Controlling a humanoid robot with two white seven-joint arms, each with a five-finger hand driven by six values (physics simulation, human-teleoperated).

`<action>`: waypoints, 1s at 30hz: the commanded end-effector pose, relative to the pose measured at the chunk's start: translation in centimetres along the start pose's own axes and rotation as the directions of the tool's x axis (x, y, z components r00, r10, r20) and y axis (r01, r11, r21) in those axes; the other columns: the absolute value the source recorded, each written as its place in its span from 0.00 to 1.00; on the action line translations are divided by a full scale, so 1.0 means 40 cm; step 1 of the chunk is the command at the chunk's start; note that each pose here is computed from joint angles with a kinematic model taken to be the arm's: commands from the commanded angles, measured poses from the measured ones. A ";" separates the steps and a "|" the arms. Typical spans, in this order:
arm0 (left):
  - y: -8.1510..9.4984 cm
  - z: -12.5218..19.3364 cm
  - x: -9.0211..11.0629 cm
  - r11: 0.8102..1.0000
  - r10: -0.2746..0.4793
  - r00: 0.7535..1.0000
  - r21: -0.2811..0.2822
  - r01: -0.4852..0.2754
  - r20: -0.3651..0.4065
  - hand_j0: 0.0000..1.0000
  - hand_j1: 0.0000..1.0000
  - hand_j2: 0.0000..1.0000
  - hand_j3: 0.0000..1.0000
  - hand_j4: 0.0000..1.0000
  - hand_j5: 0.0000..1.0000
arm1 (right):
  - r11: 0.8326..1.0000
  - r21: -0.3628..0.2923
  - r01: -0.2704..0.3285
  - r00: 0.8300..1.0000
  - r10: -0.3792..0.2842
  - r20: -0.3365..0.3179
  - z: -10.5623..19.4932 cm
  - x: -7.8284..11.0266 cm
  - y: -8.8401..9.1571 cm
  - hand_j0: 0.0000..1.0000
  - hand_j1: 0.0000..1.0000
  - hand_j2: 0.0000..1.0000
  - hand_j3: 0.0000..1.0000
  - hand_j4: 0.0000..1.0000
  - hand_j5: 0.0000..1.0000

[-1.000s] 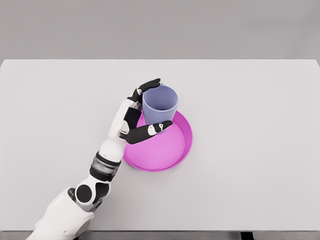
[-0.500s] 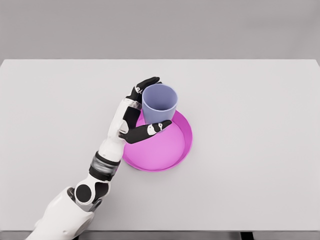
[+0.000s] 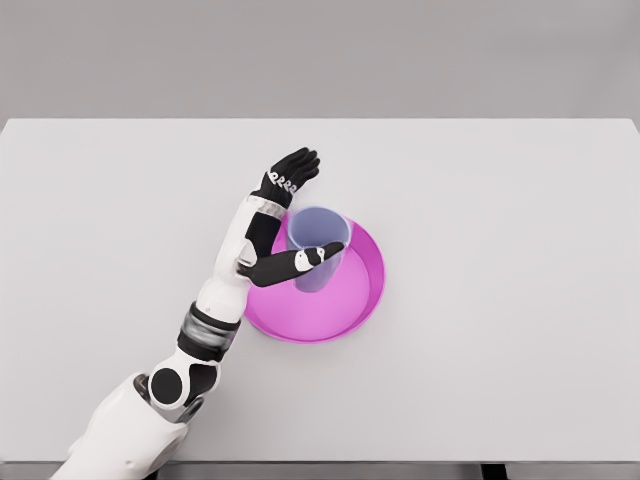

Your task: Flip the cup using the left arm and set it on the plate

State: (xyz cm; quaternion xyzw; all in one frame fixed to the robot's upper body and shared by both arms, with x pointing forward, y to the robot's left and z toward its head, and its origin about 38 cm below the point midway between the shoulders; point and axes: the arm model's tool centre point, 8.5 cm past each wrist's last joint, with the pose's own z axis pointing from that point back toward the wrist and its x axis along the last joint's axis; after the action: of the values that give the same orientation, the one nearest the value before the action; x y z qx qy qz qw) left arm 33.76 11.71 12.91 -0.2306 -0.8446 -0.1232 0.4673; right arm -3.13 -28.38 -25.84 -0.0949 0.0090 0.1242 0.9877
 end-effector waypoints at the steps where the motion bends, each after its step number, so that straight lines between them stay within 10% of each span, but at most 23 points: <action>1: -0.001 0.000 0.000 1.000 0.000 1.000 -0.002 0.000 0.001 0.93 0.93 0.93 0.93 0.93 0.93 | 1.000 -0.001 0.000 1.000 0.000 0.000 0.000 0.000 0.000 1.00 1.00 1.00 1.00 1.00 1.00; 7: 0.031 0.006 0.031 0.999 -0.027 1.000 -0.021 0.027 0.013 0.93 0.93 0.93 0.93 0.93 0.93 | 1.000 -0.001 0.000 1.000 0.000 0.000 0.000 0.000 0.000 1.00 1.00 1.00 1.00 1.00 1.00; 14: 0.300 0.038 0.204 0.965 -0.259 0.966 -0.044 0.259 0.004 1.00 1.00 1.00 1.00 1.00 1.00 | 1.000 0.001 0.000 1.000 0.000 0.000 0.000 0.000 0.000 1.00 1.00 1.00 1.00 1.00 1.00; 18: 0.356 0.058 0.240 0.839 -0.492 0.871 -0.277 0.469 -0.016 1.00 1.00 1.00 1.00 1.00 1.00 | 1.000 -0.001 0.000 1.000 0.000 0.000 0.000 0.000 0.000 1.00 1.00 1.00 1.00 1.00 1.00; 20: 0.368 0.066 0.251 0.725 -0.546 0.837 -0.517 0.455 -0.029 1.00 1.00 1.00 1.00 1.00 1.00 | 1.000 -0.001 0.000 1.000 0.000 0.000 0.000 0.000 0.000 1.00 1.00 1.00 1.00 1.00 1.00; 23: 0.363 0.102 0.282 0.541 -0.476 0.876 -0.811 0.222 -0.078 1.00 1.00 1.00 1.00 1.00 1.00 | 1.000 -0.001 0.000 1.000 0.000 0.000 0.000 0.000 0.000 1.00 1.00 1.00 1.00 1.00 1.00; 27: 0.390 0.087 0.315 0.628 -0.404 0.908 -0.756 0.186 -0.112 1.00 1.00 1.00 1.00 1.00 1.00 | 1.000 -0.001 0.000 1.000 0.000 0.000 0.000 0.000 0.000 1.00 1.00 1.00 1.00 1.00 1.00; 30: 0.421 0.054 0.347 0.649 -0.413 0.907 -0.726 0.229 -0.083 1.00 1.00 1.00 1.00 1.00 1.00 | 1.000 -0.001 0.000 1.000 0.000 0.000 0.000 0.000 0.000 1.00 1.00 1.00 1.00 1.00 1.00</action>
State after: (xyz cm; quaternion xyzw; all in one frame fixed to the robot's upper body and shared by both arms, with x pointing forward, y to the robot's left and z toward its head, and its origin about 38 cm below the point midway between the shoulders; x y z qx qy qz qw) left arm 34.11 30.26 22.54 -0.2133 -0.6937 -0.5509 0.4121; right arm -3.13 -28.38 -25.84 -0.0949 0.0090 0.1242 0.9877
